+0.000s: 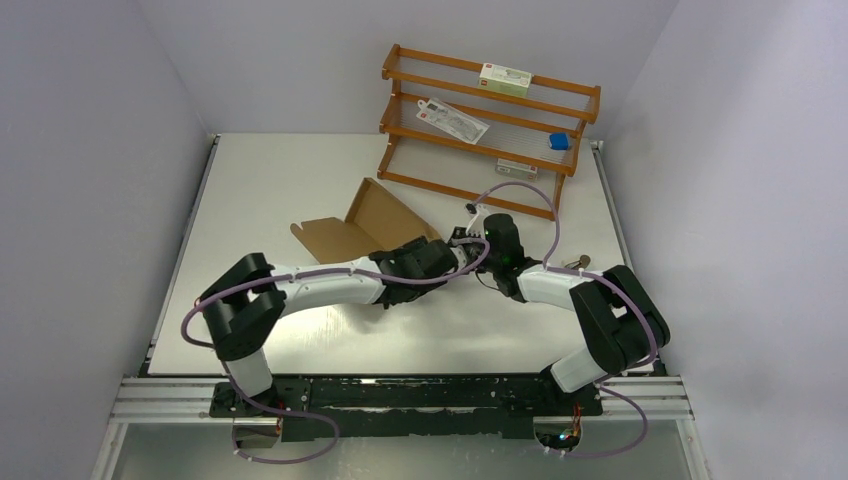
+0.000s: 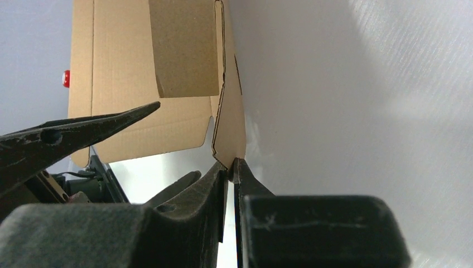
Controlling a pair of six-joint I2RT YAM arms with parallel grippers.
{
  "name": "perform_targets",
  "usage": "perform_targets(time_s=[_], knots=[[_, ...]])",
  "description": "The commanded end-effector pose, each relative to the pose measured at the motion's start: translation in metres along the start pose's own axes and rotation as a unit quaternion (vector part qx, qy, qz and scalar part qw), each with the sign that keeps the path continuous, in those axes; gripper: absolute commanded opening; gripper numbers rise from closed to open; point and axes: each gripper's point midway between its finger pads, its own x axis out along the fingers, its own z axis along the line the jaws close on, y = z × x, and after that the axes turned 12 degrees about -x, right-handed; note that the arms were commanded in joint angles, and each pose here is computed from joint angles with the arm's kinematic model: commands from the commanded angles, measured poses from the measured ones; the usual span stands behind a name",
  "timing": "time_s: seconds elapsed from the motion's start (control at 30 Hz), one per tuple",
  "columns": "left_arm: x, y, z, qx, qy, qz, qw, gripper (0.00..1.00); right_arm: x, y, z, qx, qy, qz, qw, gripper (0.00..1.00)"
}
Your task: Fold the paper box
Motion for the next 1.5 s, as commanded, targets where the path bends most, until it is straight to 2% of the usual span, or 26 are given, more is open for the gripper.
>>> perform_targets(time_s=[0.0, 0.3, 0.7, 0.87, 1.1, 1.47], knots=[[-0.014, -0.002, 0.005, -0.041, 0.038, -0.031, 0.998, 0.69, -0.001, -0.01, 0.006, -0.002, -0.018, -0.011, 1.0, 0.13], [-0.016, 0.002, -0.002, -0.013, 0.066, -0.031, 0.997, 0.68, -0.003, -0.01, 0.011, 0.004, -0.036, -0.004, 0.999, 0.13], [-0.001, 0.018, -0.009, 0.036, 0.049, -0.005, 0.998, 0.63, -0.009, -0.012, 0.017, 0.02, -0.058, 0.003, 0.998, 0.13], [0.001, 0.013, -0.011, 0.036, 0.049, -0.02, 0.998, 0.62, -0.009, -0.012, 0.018, 0.021, -0.062, 0.006, 0.998, 0.13], [0.01, 0.015, -0.017, 0.041, 0.05, -0.012, 0.998, 0.62, -0.011, -0.012, 0.02, 0.023, -0.066, 0.007, 0.998, 0.13], [-0.01, 0.016, -0.003, 0.016, 0.047, -0.053, 0.997, 0.62, -0.014, -0.012, 0.021, 0.05, -0.096, 0.005, 0.994, 0.13]])
